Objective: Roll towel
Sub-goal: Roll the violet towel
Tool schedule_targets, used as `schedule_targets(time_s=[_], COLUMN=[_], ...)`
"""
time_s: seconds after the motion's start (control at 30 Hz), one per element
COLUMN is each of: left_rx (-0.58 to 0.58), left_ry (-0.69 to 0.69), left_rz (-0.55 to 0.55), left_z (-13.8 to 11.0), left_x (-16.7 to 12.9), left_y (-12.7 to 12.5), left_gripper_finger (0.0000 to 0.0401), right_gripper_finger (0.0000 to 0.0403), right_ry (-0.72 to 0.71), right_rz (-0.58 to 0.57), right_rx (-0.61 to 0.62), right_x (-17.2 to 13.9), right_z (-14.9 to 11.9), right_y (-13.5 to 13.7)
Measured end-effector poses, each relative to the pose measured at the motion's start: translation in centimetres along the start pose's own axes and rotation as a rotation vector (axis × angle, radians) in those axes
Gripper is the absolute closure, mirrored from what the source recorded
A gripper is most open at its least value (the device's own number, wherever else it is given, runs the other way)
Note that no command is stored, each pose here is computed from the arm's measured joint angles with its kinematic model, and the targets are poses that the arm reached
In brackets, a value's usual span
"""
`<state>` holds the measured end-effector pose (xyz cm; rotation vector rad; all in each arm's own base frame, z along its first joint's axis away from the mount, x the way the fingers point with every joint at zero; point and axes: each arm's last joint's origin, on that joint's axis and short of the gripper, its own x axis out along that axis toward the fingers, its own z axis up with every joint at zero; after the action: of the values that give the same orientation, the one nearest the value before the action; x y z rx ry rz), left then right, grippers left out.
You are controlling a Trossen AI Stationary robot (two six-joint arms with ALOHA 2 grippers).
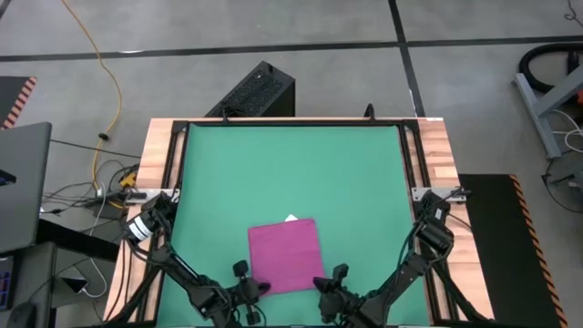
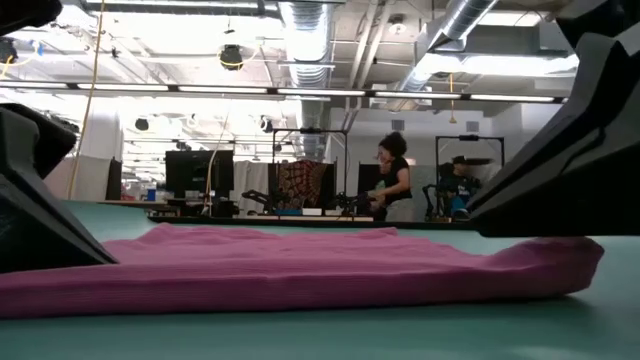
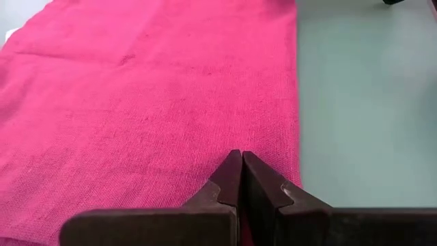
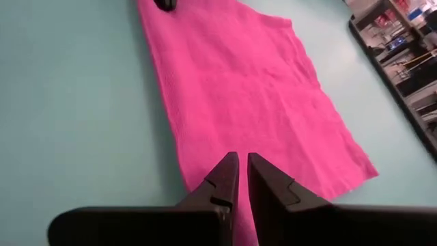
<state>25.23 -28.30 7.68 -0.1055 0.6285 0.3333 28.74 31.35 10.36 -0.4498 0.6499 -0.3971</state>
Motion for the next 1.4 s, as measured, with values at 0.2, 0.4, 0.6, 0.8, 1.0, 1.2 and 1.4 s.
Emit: schedule_targets(time_s=[0.2,0.4,0.6,0.8,1.0,1.2,1.4], left_rx=[-0.001,0.013,0.032,0.070,0.147,0.164,0.118], left_ry=[-0.009,-0.008,0.002,0.045,0.110,0.145,0.133], left_rz=[0.001,0.000,0.007,0.026,0.016,0.031,0.028], left_z=[-0.1,-0.1,-0.1,0.1,1.2,2.5,3.0], left_x=[-0.1,-0.1,-0.1,0.3,0.8,0.2,-1.5], left_y=[-0.1,-0.1,0.1,0.5,1.4,4.5,8.5], left_gripper_finger=[0.0401,0.0401,0.0401,0.0401,0.0401,0.0401,0.0401], right_gripper_finger=[0.0350,0.0350,0.0350,0.0350,0.0350,0.0350,0.0350], right_ry=[0.072,0.206,0.252,0.273,0.280,0.276,0.278], right_rz=[0.084,0.207,0.272,0.276,0.271,0.236,0.181], right_rx=[0.025,0.019,-0.006,-0.053,-0.076,-0.106,-0.186], right_x=[0.0,0.7,0.8,0.3,0.9,2.2,4.1], right_z=[-0.3,-0.3,0.5,1.7,2.0,2.4,2.9], right_y=[0.2,0.2,0.2,-0.1,-0.5,-1.2,-2.4])
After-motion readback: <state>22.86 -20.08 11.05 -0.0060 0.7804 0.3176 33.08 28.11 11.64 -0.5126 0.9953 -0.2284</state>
